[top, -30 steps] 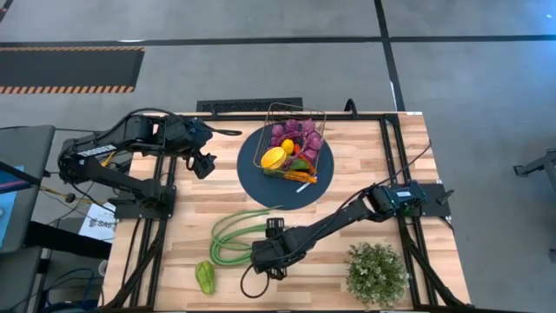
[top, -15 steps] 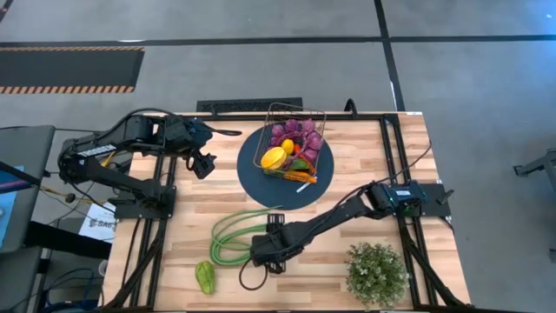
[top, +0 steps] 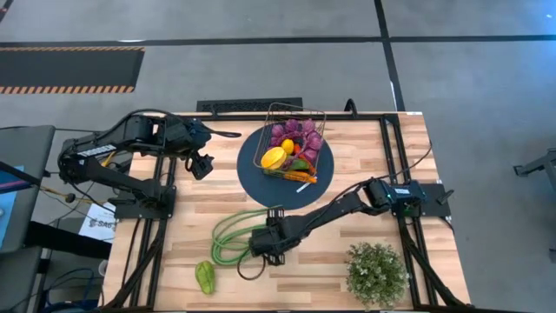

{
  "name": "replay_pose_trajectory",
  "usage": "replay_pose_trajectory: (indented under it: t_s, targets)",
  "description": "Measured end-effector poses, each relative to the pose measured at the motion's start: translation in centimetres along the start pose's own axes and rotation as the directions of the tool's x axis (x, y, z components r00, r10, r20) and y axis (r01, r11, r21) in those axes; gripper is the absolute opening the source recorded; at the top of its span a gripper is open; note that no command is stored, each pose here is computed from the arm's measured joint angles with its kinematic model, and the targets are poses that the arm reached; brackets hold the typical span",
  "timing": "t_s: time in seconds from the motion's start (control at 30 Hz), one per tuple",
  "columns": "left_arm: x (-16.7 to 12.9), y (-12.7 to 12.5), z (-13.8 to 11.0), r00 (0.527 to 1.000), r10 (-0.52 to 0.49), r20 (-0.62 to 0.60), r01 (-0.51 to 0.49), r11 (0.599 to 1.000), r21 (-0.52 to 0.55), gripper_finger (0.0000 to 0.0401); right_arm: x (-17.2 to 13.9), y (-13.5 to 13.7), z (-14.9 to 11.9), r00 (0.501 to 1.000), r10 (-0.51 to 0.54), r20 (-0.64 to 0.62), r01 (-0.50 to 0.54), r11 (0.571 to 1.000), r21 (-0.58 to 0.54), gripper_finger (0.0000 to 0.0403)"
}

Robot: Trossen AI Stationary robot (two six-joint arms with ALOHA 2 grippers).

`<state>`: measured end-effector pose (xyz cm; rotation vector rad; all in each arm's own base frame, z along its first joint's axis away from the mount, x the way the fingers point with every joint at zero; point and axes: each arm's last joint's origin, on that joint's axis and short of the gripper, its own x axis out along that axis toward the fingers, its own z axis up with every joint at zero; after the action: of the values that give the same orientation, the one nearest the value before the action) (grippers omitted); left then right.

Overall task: Build produce basket
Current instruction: Put the string beans into the wire basket

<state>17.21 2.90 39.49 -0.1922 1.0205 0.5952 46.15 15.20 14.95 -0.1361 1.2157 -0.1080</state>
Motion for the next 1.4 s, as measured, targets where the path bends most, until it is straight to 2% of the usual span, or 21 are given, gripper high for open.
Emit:
replay_pose_trajectory:
  t_s: [0.47,0.7,1.0,1.17,1.4]
  targets:
    - [0.0,0.0,0.0,1.0,0.0,0.0,0.0,1.0,0.0,0.0322,1.6,-6.3,1.7,0.999,-0.038,0.021,0.038,0.999,0.015,0.0276]
    - [0.0,0.0,0.0,1.0,0.0,0.0,0.0,1.0,0.001,0.0322,1.3,-6.5,2.1,0.999,-0.014,0.036,0.016,0.998,-0.057,0.0276]
    - [0.0,0.0,0.0,1.0,0.001,0.0,-0.001,1.0,0.001,0.0322,-0.9,-6.1,4.0,0.99,0.018,0.143,0.014,0.976,-0.219,0.0276]
    - [0.0,0.0,0.0,1.0,0.001,0.001,-0.001,1.0,0.0,0.0322,-0.5,-7.3,4.2,0.984,0.121,0.133,-0.093,0.976,-0.196,0.0276]
    - [0.0,0.0,0.0,1.0,0.003,0.001,-0.003,1.0,0.0,0.0322,-0.2,-8.8,4.4,0.984,0.117,0.132,-0.092,0.98,-0.178,0.0276]
